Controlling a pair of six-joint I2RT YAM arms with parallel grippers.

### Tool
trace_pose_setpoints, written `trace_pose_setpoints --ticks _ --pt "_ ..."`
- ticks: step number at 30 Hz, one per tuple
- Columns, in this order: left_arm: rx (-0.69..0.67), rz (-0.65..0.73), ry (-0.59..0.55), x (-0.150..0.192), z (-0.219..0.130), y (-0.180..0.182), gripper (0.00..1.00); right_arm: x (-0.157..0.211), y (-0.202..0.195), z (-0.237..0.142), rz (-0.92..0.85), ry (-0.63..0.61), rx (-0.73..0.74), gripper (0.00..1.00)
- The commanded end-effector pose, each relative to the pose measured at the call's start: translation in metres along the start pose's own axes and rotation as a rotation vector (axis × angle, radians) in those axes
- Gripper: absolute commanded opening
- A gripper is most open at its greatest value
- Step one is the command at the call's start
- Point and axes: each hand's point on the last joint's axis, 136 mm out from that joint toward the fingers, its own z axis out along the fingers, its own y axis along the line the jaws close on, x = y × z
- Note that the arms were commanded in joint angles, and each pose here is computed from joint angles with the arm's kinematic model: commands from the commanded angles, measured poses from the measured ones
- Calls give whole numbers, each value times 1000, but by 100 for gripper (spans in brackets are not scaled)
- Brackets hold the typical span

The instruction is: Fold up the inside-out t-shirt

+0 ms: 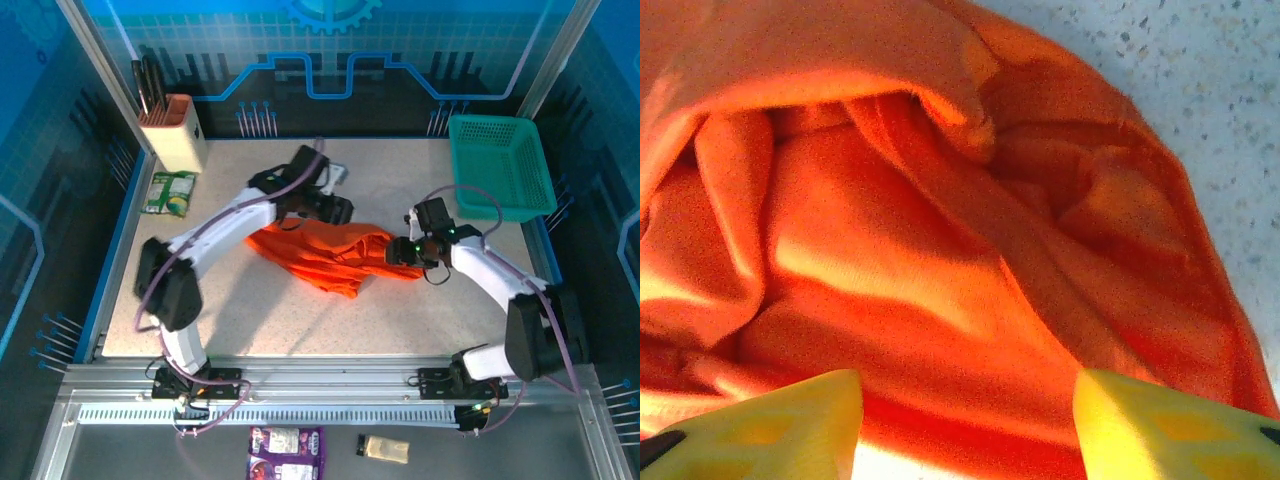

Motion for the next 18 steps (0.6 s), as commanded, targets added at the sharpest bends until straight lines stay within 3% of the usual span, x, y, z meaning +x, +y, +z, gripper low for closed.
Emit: trace_pose_setpoints --ticks 1,8,11,14,18 --pt "-35 103 113 9 39 -2 57 -24 0 5 -56 -41 -7 57" --pt "28 160 222 6 100 -18 58 -26 -5 27 -58 -15 -15 45" --pt "33 164 240 6 112 -18 58 -26 -3 27 -54 -12 -24 32" --pt "13 165 253 10 122 -12 55 -27 3 19 -53 -27 -44 14" --pt "76 122 286 17 128 -15 54 -30 12 -2 -58 -65 -64 3"
